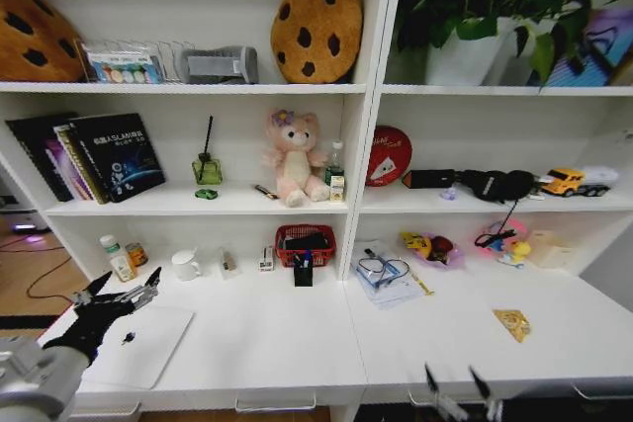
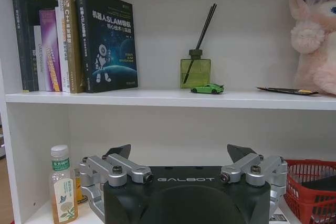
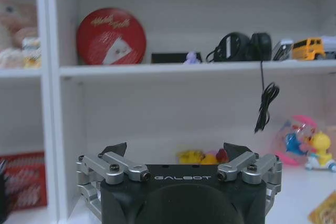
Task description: Organize the objects on the table.
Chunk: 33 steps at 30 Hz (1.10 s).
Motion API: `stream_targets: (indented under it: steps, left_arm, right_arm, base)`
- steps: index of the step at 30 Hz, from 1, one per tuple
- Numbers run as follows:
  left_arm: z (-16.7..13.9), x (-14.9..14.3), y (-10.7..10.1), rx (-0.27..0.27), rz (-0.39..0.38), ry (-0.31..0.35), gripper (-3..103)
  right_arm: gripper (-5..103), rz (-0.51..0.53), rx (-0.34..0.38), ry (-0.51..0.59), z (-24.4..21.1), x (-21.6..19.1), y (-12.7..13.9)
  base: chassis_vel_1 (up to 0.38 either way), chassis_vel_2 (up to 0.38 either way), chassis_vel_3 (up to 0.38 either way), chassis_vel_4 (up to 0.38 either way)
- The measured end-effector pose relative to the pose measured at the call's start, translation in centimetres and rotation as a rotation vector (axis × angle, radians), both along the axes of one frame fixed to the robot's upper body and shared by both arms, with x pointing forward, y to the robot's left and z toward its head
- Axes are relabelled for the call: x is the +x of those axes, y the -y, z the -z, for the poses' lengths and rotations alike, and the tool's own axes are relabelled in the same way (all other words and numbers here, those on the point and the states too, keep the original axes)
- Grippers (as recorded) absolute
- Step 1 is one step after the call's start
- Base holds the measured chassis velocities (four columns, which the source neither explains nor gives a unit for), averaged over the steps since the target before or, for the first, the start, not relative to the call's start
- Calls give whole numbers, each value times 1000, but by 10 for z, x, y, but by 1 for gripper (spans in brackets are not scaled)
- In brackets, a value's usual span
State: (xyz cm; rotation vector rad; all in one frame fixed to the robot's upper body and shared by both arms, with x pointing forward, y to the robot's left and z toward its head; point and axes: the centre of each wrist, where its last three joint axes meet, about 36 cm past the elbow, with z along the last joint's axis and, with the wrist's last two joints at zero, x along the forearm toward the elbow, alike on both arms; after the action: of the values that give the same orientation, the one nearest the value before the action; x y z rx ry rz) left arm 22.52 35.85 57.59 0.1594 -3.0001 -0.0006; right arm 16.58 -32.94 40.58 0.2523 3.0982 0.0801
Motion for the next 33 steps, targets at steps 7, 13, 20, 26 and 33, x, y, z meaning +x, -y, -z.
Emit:
stream_targets:
  steps: [7, 13, 20, 26, 33]
  left_arm:
    - [0, 0, 0, 0, 0, 0, 100]
    - [0, 0, 0, 0, 0, 0, 100]
    - [0, 0, 0, 0, 0, 0, 100]
    - [0, 0, 0, 0, 0, 0, 100]
    - [0, 0, 0, 0, 0, 0, 100]
  right_arm:
    - [100, 82, 47, -33, -51, 56, 28]
    - [100, 90, 65, -62, -42, 56, 34]
    - [100, 101, 78, -72, -31, 49, 27]
    - [100, 102, 68, -77, -28, 52, 30]
    - [100, 137, 40, -188, -6, 66, 33]
  base:
    - [0, 0, 0, 0]
    - [0, 0, 0, 0]
    - [-81, -78, 81, 73]
    - [-207, -183, 187, 203]
    - [-231, -227, 207, 231]
